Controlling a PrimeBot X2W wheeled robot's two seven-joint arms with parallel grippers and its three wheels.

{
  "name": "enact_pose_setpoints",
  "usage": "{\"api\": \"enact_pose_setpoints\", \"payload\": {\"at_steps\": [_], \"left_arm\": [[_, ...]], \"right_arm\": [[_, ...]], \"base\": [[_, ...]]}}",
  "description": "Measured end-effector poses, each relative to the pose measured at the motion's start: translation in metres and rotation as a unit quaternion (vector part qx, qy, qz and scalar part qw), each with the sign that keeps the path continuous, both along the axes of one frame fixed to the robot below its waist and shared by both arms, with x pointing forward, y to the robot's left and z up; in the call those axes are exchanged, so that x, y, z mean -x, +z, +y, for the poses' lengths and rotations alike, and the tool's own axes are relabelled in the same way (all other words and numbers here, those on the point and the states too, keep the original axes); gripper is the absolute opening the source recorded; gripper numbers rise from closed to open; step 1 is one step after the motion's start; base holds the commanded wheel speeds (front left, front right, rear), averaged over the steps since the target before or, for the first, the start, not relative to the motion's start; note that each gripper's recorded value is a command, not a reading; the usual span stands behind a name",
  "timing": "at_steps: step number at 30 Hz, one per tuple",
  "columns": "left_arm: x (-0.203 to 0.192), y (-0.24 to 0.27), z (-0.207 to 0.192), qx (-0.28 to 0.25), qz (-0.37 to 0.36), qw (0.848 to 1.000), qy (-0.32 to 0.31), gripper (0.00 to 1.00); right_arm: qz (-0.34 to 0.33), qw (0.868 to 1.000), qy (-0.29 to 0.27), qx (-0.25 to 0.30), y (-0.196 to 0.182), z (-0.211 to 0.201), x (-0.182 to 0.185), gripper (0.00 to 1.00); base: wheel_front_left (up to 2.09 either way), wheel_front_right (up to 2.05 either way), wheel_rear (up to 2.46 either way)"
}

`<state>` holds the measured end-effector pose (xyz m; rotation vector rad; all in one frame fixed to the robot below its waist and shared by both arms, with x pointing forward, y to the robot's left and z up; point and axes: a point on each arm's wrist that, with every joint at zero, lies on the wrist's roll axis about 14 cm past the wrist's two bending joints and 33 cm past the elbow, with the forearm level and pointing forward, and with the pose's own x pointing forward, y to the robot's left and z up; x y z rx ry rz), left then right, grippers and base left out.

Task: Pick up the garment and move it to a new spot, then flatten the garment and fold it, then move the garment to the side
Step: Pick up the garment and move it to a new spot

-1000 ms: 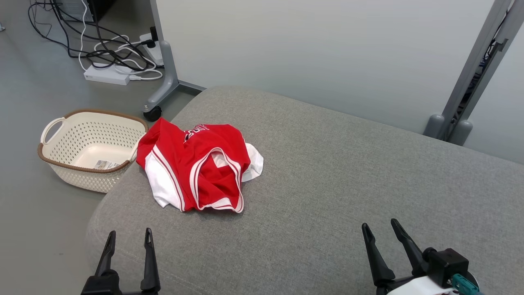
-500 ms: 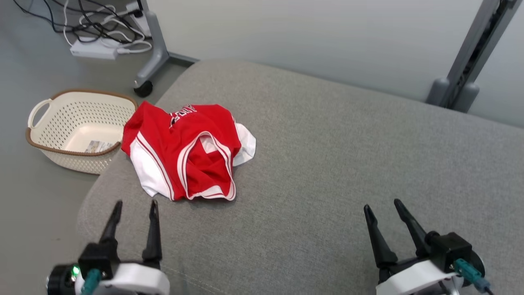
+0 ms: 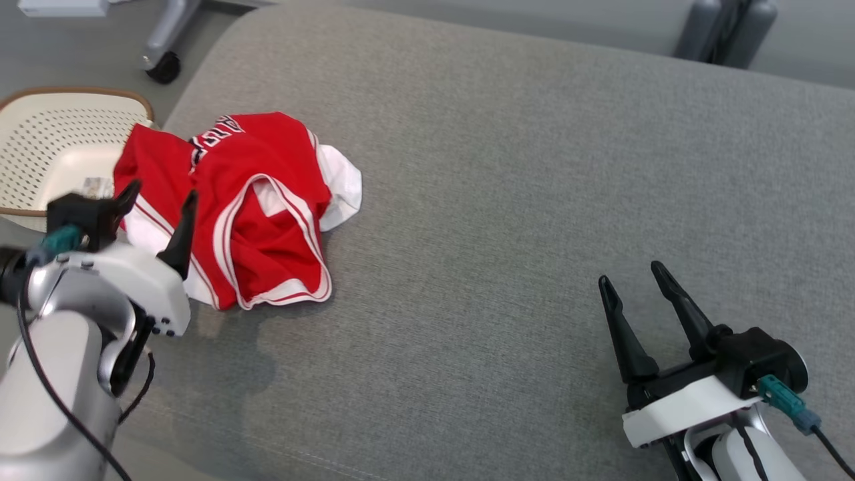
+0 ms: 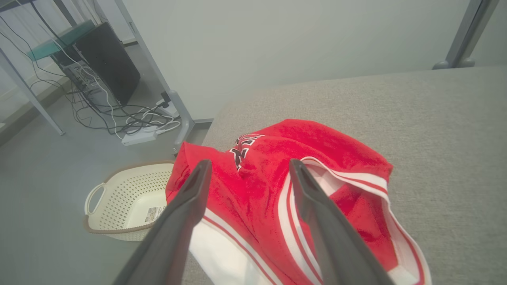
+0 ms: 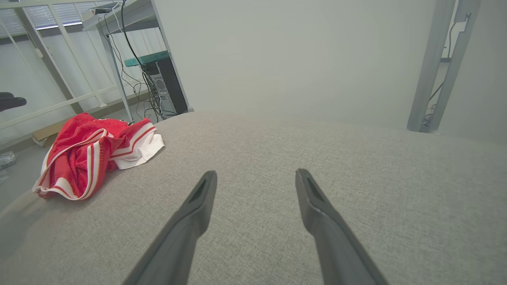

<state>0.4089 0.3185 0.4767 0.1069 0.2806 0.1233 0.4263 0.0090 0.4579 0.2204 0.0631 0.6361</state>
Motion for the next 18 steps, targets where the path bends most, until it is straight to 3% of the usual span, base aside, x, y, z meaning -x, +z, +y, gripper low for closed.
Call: {"api": "enact_pose_setpoints", "payload": {"at_steps": [8,18], "left_arm": [[-0.037,-0.033,-0.018,0.025,0.132,0.989,-0.062,1.00],[-0.067,-0.072,-0.013,0.014,0.202,0.977,-0.068,1.00]], "right_arm": [[0.013,1.000,-0.011,0.001,-0.016,-0.012,-0.014,1.00],[0.034,0.999,-0.032,0.008,-0.037,-0.030,-0.023,1.00]], "base": [[0.00,0.00,0.00],[0.00,0.00,0.00]]}}
